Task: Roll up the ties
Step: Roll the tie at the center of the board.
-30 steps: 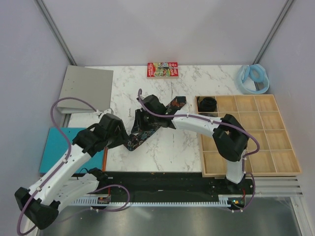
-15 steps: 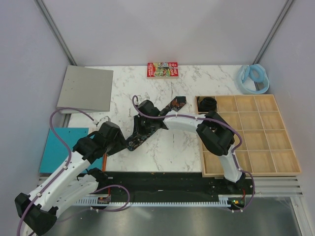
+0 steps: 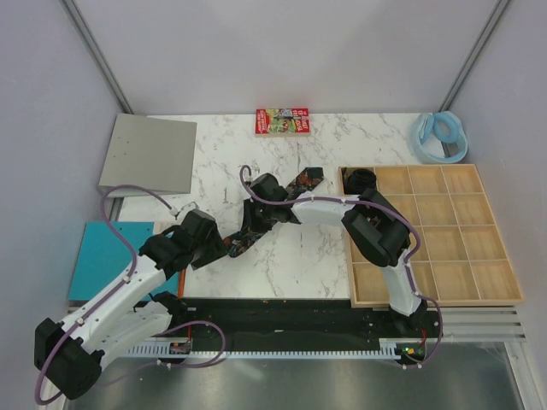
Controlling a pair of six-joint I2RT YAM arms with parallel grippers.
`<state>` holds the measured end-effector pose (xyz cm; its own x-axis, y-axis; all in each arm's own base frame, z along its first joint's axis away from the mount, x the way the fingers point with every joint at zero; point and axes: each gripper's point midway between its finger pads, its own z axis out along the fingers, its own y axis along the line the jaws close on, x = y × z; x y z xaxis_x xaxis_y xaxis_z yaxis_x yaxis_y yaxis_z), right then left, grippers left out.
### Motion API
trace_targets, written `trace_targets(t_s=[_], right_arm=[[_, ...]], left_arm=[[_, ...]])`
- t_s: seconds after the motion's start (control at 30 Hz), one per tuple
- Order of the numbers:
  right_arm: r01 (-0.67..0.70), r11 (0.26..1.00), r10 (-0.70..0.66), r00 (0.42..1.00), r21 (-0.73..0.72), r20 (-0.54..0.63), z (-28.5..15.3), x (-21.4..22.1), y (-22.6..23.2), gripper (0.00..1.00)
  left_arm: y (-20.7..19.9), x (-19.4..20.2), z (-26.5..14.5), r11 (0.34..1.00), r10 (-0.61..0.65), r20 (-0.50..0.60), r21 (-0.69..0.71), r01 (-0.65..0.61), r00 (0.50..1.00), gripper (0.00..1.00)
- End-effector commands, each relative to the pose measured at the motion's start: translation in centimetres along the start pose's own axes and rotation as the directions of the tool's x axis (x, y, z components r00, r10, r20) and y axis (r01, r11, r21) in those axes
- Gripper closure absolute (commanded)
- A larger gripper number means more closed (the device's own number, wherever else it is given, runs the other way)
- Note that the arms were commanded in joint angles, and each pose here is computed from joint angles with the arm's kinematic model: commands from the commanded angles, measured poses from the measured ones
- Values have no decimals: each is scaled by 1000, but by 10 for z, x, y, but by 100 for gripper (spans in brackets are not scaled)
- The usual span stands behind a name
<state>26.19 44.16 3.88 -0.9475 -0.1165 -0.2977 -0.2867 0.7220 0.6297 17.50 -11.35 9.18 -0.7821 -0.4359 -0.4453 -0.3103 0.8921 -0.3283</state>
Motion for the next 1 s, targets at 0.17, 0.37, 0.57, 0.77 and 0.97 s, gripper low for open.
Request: trace_targets(t_s=[0.17,0.37,0.57,0.77,0.97], right_arm=[[0,999,1,1000,46,-27,4,14,-27,86],[-13,999,14,1000,43,-22,1,13,-34,86],[-22,999,23,999,30,-28,2,18,-34,86],[-25,999,26,999,20,-20,0,19,-34,85],[-31,999,31,999,11,-14,-4,22,-34,83]], left_arm=[[-19,-7,20,996,-68,33,58,66,997,36],[-24,-10,28,992,-114,53,68,110,992,37],[-18,-15,33,985,-170,93,44,166,981,31],[-20,-11,46,972,-233,84,54,229,969,28],[-26,-5,60,967,-252,56,55,249,966,30]])
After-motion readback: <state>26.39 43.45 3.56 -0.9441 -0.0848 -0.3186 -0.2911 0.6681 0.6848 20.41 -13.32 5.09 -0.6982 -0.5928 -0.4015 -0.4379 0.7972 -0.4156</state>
